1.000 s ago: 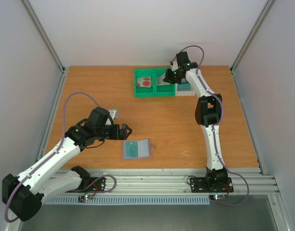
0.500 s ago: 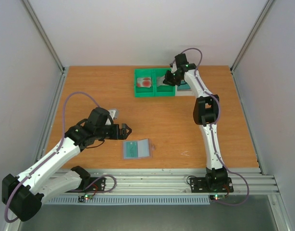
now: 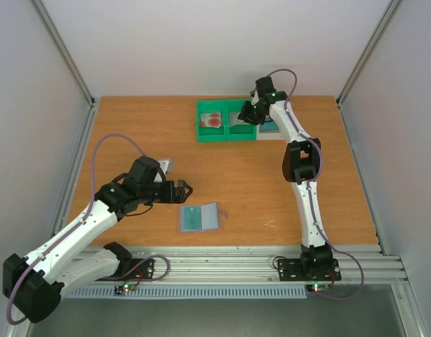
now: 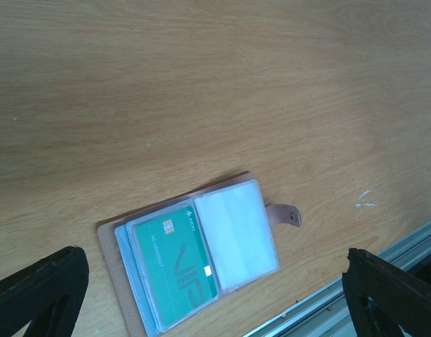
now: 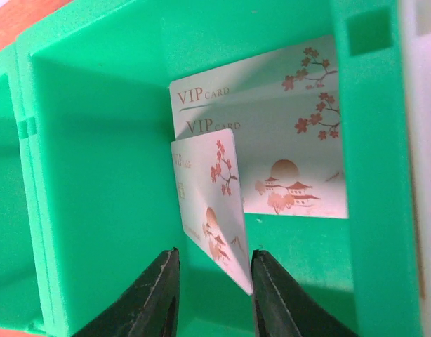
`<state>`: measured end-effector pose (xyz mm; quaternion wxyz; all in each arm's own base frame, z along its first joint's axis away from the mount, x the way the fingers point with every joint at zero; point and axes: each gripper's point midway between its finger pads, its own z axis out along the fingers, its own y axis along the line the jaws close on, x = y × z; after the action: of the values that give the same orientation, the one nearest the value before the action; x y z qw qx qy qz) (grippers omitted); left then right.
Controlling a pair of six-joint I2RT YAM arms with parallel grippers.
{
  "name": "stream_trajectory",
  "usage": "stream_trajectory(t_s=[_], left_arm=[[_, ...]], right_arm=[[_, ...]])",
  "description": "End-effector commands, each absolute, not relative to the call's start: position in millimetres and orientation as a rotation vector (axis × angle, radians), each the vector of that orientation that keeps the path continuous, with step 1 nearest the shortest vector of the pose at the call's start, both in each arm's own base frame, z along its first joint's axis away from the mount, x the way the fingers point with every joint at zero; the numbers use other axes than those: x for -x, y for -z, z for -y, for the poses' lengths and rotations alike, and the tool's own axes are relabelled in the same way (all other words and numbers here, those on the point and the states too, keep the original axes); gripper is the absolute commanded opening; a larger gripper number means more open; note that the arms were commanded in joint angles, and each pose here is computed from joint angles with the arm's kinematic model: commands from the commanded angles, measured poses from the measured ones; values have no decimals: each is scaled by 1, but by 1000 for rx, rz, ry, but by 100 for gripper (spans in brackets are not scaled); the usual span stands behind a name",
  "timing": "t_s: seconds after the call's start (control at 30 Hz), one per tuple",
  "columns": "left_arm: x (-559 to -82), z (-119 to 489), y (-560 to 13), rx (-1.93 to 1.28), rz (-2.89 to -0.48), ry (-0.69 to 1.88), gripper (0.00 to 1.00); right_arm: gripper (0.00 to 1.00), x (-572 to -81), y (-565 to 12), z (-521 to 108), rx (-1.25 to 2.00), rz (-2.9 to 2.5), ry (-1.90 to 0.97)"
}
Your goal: Take the credit cards out of the card holder
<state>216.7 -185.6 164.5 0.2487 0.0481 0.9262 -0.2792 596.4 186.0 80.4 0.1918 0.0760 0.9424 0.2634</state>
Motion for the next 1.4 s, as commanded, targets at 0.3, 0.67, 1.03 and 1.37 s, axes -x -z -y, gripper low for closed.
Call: stream_trajectory(t_s=[0.3, 0.67, 1.03, 1.37], left_arm=[[-221, 195, -150, -122, -2568, 791, 99], [-210, 193, -119, -93, -2660, 793, 91], [-211, 199, -92, -58, -2709, 813, 84], [-213, 202, -67, -21, -2740, 828, 70]], right_arm=[[39, -561, -153, -175, -305, -2658, -684], [40, -478, -173, -208, -219, -2692, -765], [39, -378, -173, -212, -148, -2707, -849], [36, -297, -153, -248, -13, -2753, -944]])
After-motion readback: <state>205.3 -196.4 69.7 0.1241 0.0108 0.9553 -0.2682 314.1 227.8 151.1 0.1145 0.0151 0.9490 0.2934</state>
